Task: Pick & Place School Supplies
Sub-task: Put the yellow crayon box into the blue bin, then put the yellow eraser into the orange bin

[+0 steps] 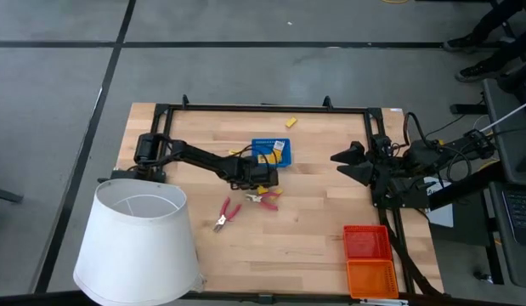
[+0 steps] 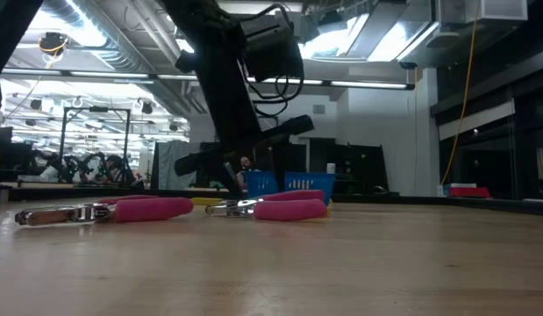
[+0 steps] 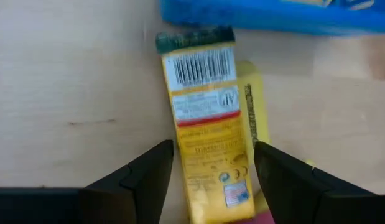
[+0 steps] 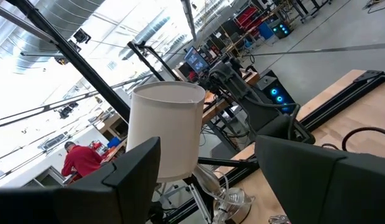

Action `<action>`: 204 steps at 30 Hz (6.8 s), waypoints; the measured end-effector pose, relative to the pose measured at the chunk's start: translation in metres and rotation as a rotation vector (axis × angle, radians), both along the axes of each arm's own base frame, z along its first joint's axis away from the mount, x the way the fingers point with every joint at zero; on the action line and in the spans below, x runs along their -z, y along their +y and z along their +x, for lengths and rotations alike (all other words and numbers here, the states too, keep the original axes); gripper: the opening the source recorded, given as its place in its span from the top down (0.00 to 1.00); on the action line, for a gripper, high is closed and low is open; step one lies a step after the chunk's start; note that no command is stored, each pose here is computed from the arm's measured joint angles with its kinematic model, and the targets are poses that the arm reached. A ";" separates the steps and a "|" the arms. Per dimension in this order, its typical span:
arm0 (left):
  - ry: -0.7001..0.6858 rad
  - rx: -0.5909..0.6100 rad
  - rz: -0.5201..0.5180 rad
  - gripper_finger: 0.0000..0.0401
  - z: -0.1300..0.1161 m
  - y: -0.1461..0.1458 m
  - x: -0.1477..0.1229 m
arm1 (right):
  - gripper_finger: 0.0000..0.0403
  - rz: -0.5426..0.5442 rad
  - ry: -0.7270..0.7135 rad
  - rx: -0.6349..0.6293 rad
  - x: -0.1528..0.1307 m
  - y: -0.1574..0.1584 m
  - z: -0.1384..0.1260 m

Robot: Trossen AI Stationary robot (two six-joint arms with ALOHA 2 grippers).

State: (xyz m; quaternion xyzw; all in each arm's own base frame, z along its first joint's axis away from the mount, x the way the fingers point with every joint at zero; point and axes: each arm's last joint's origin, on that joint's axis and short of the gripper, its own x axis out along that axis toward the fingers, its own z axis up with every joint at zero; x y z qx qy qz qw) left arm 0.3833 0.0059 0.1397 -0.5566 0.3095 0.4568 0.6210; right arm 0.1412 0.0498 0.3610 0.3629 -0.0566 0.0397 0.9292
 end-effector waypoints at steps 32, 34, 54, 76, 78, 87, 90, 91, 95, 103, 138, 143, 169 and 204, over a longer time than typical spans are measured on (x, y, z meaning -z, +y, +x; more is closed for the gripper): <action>-0.092 0.010 0.013 0.73 -0.005 -0.020 -0.028 | 0.34 0.007 -0.001 -0.019 0.000 0.001 0.000; -0.123 0.025 0.008 0.73 -0.006 -0.028 -0.037 | 0.34 0.008 0.000 -0.011 0.000 0.000 0.000; -0.199 0.021 0.406 0.67 -0.009 0.068 -0.079 | 0.34 0.019 -0.004 -0.004 0.000 0.001 0.000; 0.122 0.579 0.138 0.43 -0.033 0.032 -0.059 | 0.34 0.011 -0.004 0.026 -0.001 0.002 0.000; 0.195 0.614 0.160 0.43 -0.037 0.014 -0.057 | 0.34 0.014 -0.005 0.036 -0.001 0.001 0.000; 0.537 1.105 0.405 0.43 -0.060 -0.005 -0.063 | 0.34 0.027 -0.007 0.042 -0.001 0.001 0.000; 0.371 1.420 0.314 0.44 -0.064 0.011 -0.075 | 0.34 0.037 -0.007 0.037 -0.001 0.001 0.000; 0.346 1.447 0.273 0.44 -0.067 0.020 -0.077 | 0.34 0.040 -0.011 0.035 -0.001 0.002 0.000; 0.381 1.436 0.219 0.46 -0.087 0.061 -0.086 | 0.34 0.050 -0.018 0.031 -0.002 0.002 0.000; 0.289 1.522 0.267 0.48 -0.101 0.112 -0.089 | 0.34 0.050 -0.033 0.072 -0.004 0.000 -0.001; 0.444 1.695 0.252 0.71 -0.076 0.163 0.005 | 0.34 0.124 -0.032 0.239 -0.004 -0.005 -0.001; 0.382 1.594 0.215 0.85 -0.082 0.171 0.001 | 0.34 0.130 -0.035 0.251 -0.004 -0.005 -0.001; -0.843 1.285 0.227 0.84 -0.069 0.076 -0.182 | 0.34 -0.281 -0.027 -0.185 -0.009 0.011 0.042; -1.044 1.324 0.108 0.83 -0.050 0.020 -0.203 | 0.34 -0.828 0.338 -0.185 -0.016 0.034 0.163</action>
